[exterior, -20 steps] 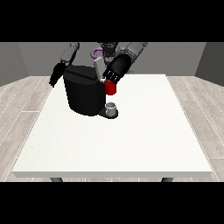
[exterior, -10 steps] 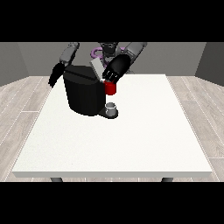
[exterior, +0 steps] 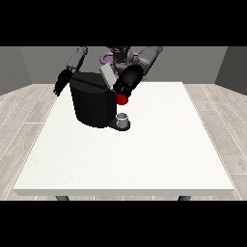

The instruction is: Insert the coffee pod into the coffee machine and close the lid

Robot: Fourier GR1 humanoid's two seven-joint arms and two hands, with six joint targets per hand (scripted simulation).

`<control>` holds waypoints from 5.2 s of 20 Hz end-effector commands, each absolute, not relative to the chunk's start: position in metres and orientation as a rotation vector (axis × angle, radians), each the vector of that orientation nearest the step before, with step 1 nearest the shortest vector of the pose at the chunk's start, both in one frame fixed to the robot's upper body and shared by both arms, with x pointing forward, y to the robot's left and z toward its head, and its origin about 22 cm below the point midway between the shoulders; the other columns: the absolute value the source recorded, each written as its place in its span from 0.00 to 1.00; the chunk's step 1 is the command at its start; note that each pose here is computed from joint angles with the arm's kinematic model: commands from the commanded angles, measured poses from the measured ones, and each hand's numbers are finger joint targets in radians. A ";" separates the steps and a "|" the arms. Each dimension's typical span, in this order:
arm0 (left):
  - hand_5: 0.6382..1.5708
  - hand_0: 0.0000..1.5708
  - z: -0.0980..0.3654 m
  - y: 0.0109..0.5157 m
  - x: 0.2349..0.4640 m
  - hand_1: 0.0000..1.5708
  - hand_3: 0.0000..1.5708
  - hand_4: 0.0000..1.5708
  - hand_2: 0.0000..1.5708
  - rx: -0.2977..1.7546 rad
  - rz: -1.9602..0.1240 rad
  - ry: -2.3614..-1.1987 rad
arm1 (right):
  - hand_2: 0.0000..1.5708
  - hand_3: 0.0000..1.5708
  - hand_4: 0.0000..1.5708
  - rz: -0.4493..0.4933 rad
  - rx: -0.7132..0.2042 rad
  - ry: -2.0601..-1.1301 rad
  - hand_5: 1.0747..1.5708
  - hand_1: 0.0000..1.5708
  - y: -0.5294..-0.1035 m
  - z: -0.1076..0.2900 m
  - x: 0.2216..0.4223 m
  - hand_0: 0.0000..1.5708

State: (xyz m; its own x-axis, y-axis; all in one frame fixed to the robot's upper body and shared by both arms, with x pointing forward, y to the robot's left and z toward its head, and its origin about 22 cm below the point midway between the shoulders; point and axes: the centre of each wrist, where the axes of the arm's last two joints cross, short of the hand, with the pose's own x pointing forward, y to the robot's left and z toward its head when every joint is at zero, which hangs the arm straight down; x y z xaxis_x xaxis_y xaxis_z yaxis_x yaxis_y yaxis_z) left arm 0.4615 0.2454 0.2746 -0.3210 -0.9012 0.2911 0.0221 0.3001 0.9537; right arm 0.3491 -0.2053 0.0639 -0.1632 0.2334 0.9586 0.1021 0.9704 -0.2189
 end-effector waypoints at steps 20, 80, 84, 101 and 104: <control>1.00 0.69 0.308 0.265 0.455 0.69 0.51 0.00 0.68 0.941 -1.197 -1.781 | 0.00 0.00 0.05 0.127 -0.278 -1.780 1.00 0.00 -0.200 0.076 0.355 0.00; 1.00 0.00 -0.039 0.242 0.344 0.00 0.00 0.23 0.00 -0.120 -0.280 -1.482 | 0.00 0.00 0.05 0.192 -0.182 -1.605 1.00 0.00 -0.249 0.032 0.316 0.00; 1.00 0.00 -0.036 0.238 0.332 0.00 0.00 0.23 0.00 -0.142 -0.288 -1.507 | 0.00 0.00 0.00 0.109 -0.194 -1.580 1.00 0.00 -0.310 0.043 0.323 0.00; 1.00 0.00 0.006 0.241 0.311 0.00 0.00 0.23 0.00 -0.098 -0.281 -1.652 | 0.00 0.00 0.00 0.060 -0.050 -1.527 1.00 0.00 -0.237 0.068 0.378 0.00; 1.00 0.00 0.012 0.265 0.305 0.00 0.00 0.24 0.00 -0.088 -0.270 -1.678 | 0.00 0.00 0.00 0.067 -0.034 -1.561 1.00 0.00 -0.226 0.060 0.377 0.00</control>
State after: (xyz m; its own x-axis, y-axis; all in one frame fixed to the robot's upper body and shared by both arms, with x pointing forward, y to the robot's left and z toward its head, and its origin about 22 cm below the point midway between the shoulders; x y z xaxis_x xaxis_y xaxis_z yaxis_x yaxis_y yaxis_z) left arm 0.3083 0.2438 0.0031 -0.0933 -0.1034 0.9903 0.2445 0.9618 0.1235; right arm 0.3733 -0.2499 0.0589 0.0338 0.0579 0.9978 0.0180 0.9981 -0.0585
